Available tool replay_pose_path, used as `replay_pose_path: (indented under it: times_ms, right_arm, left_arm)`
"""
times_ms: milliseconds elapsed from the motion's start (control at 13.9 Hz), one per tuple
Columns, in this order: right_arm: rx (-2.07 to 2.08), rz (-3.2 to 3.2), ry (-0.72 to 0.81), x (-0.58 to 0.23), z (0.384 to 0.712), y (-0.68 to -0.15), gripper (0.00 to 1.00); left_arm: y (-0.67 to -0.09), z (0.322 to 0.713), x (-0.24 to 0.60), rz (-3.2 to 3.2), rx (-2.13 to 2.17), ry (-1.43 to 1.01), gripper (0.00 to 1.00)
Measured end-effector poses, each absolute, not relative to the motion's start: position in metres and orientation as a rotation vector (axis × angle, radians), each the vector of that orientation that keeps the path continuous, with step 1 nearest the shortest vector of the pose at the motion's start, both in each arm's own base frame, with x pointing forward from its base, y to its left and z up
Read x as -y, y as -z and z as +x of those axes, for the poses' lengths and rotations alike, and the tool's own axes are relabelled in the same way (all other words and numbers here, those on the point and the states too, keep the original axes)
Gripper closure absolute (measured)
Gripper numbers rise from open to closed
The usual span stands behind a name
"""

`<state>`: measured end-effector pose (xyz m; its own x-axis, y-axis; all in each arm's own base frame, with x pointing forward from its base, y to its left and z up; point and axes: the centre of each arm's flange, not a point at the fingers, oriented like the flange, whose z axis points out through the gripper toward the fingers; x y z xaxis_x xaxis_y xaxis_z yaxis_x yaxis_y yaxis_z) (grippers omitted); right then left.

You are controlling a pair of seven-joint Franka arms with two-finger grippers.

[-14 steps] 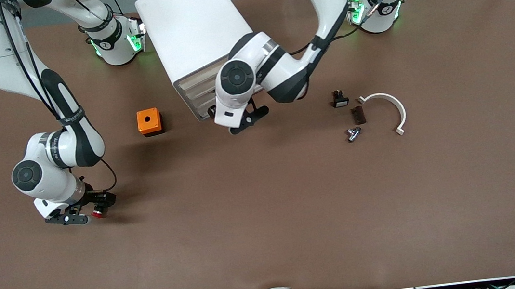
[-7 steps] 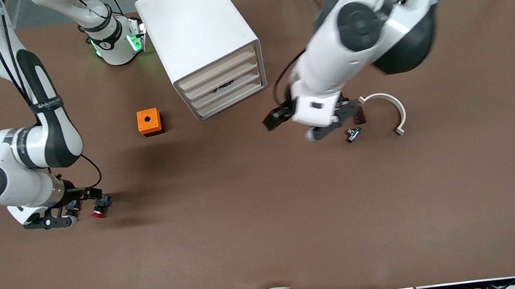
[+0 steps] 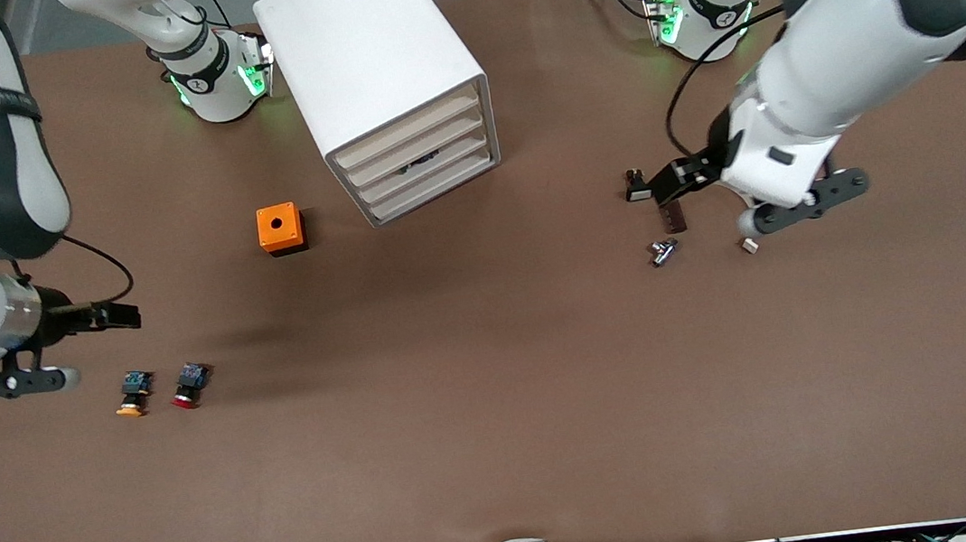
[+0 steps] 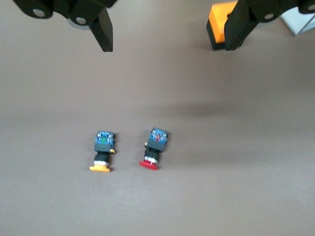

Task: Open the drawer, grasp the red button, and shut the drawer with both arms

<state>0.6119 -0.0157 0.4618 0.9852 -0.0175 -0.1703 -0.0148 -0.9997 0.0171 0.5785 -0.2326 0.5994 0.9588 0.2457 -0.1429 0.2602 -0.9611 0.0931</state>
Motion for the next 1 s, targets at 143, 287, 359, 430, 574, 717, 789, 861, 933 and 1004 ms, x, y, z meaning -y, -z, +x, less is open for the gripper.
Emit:
replay_pose_path:
  times_ms: [143,287,359,430,574,717,789,861,933,1004]
  right_arm:
    - [0.03,3.121,0.254,0.018,0.598,-0.493,0.0]
    - [0.05,3.125,0.256,0.025,0.587,-0.514,0.0]
    - [0.057,3.127,0.255,0.029,0.583,-0.521,0.0]
    - [0.057,3.128,0.253,0.03,0.581,-0.528,0.0]
    - [0.049,3.13,0.244,0.027,0.578,-0.54,0.0]
    - [0.049,3.13,0.239,0.028,0.578,-0.545,0.0]
    - [0.051,3.13,0.237,0.028,0.579,-0.546,0.0]
    - [0.053,3.13,0.233,0.029,0.579,-0.547,0.0]
    - [0.054,3.131,0.225,0.03,0.579,-0.55,0.0]
    - [0.054,3.131,0.213,0.03,0.58,-0.553,0.0]
  left_arm:
    - [-0.614,0.58,0.194,3.004,-0.338,0.186,0.0]
    - [-0.618,0.582,0.168,3.009,-0.296,0.196,0.0]
    - [-0.619,0.583,0.155,3.012,-0.263,0.204,0.0]
    - [-0.619,0.582,0.142,3.015,-0.218,0.215,0.0]
    - [-0.621,0.579,0.115,3.025,-0.142,0.221,0.0]
    - [-0.622,0.572,0.085,3.041,-0.079,0.219,0.0]
    - [-0.623,0.568,0.071,3.043,-0.061,0.219,0.0]
    - [-0.622,0.565,0.059,3.045,-0.052,0.222,0.0]
    - [-0.622,0.561,0.05,3.046,-0.044,0.224,0.0]
    - [-0.62,0.558,0.045,3.046,-0.038,0.222,0.0]
